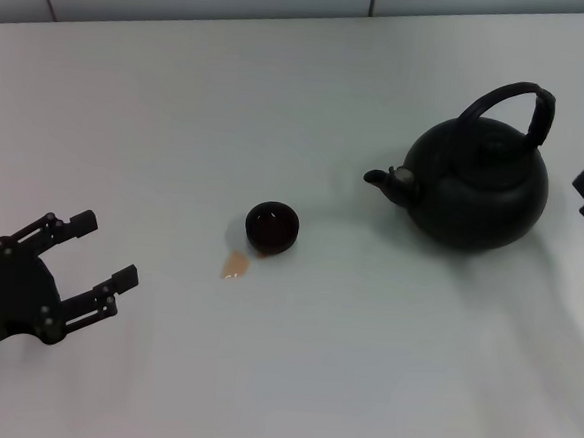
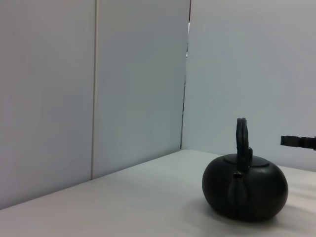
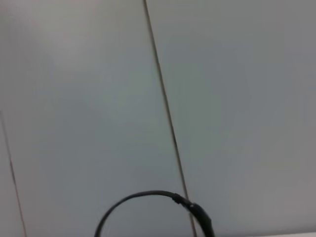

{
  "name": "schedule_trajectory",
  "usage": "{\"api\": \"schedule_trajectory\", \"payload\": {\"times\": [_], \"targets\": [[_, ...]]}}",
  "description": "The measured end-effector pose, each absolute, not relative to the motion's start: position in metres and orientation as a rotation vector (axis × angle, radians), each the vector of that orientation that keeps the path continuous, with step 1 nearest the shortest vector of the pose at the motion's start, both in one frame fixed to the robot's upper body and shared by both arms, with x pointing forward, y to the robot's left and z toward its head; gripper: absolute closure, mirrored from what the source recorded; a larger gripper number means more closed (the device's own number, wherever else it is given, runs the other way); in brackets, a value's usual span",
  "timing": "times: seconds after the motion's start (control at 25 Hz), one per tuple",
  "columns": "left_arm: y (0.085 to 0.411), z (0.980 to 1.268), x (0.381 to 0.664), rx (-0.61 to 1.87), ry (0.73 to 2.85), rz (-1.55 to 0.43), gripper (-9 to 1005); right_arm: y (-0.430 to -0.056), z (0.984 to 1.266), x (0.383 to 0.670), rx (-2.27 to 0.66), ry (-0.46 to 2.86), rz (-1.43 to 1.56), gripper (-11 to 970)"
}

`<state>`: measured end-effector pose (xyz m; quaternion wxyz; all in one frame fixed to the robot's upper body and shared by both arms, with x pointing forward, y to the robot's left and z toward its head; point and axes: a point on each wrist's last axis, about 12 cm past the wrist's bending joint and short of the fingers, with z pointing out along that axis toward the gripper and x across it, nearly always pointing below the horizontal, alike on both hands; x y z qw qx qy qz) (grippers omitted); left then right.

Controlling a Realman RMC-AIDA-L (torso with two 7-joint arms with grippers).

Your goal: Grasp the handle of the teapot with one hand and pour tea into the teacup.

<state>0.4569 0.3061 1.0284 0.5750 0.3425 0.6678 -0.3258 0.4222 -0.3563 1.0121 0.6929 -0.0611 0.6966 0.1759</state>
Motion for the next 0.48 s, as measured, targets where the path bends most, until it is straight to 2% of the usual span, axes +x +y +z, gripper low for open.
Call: {"api": "schedule_trajectory", "payload": {"times": [0.12,0.28,0.48], "targets": [[0.306,1.029,0.457,0.804,1.562,-0.766,191,-0.353,1.016,0.416,-0.198,1.531,0.438,298],[0.305,1.029,0.458,0.823,1.562,-0.779,191,-0.352,1.031,0.406,-0.478,1.502,0.587,298],[0.303,1.033,0.464,0.878,1.570,-0.818,191,-0.356,1.048,0.422,-0.726,1.593,0.749,298]]}}
